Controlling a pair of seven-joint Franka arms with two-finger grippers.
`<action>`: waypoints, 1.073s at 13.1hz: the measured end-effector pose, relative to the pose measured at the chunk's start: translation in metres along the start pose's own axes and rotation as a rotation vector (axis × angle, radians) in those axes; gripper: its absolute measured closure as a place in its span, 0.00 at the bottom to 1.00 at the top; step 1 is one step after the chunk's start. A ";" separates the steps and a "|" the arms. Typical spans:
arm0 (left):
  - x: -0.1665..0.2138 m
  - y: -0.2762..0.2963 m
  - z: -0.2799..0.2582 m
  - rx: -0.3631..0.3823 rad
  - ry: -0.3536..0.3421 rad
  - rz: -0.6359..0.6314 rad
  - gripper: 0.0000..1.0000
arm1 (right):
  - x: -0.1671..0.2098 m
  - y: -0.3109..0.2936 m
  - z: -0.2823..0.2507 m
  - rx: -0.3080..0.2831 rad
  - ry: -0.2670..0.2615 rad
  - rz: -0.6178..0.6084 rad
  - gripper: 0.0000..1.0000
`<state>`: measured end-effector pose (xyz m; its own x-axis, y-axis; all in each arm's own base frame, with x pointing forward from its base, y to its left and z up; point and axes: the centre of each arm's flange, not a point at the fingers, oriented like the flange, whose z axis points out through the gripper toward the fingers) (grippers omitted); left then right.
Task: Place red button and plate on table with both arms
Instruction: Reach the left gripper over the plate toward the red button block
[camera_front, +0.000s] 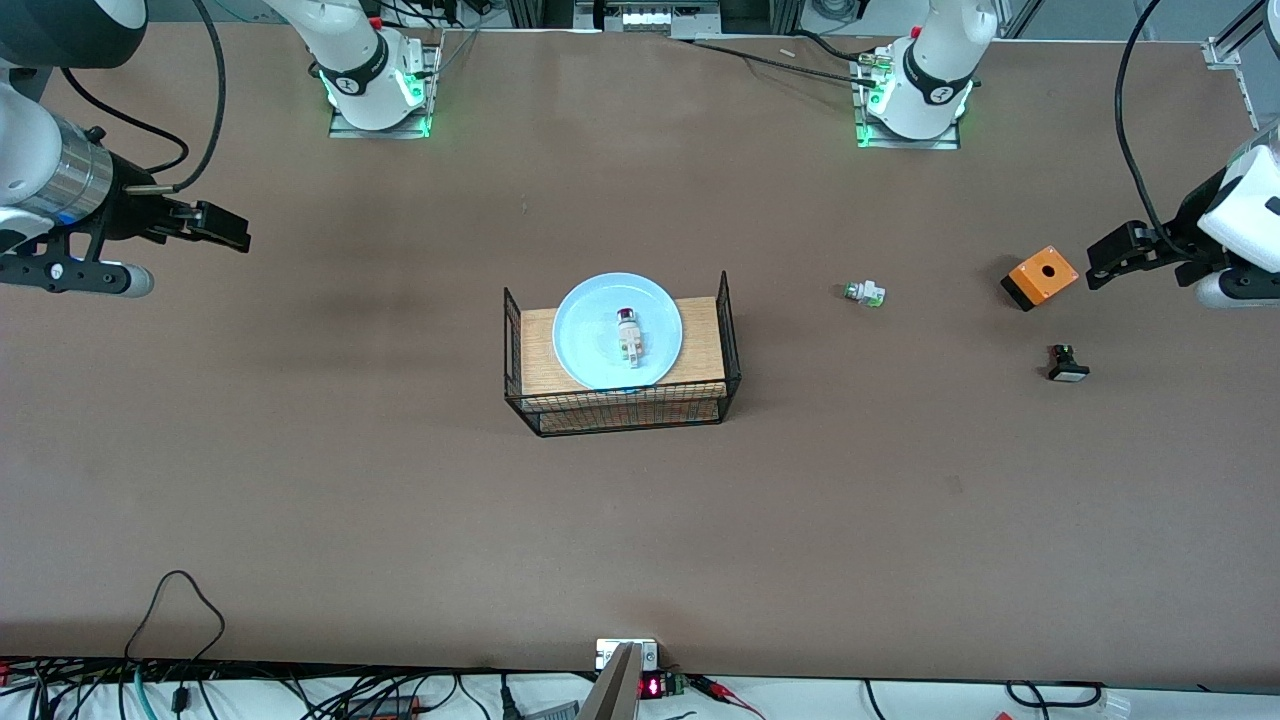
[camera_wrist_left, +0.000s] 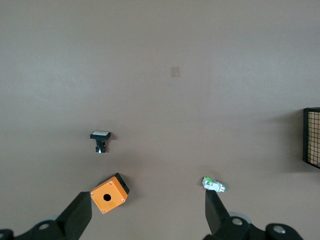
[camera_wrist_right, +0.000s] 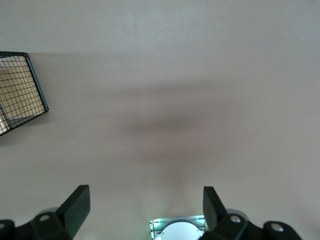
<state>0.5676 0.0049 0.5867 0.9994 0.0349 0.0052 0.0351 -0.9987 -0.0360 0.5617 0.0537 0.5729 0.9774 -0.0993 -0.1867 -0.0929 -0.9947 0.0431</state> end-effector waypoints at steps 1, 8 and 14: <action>0.000 0.000 0.000 0.000 -0.002 0.000 0.00 | 0.000 0.000 0.000 0.000 0.000 0.000 0.00; -0.005 0.017 0.001 0.001 -0.032 0.035 0.00 | 0.001 0.001 0.000 0.001 0.002 0.002 0.00; -0.045 0.209 0.012 0.004 -0.085 0.166 0.00 | 0.002 0.002 0.001 0.001 0.002 0.004 0.00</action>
<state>0.5304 -0.2050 0.5666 0.9882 -0.1273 -0.0855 -0.1305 -0.9909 -0.0331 0.5631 0.0513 0.5716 0.9773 -0.1036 -0.1846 -0.0974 -0.9943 0.0428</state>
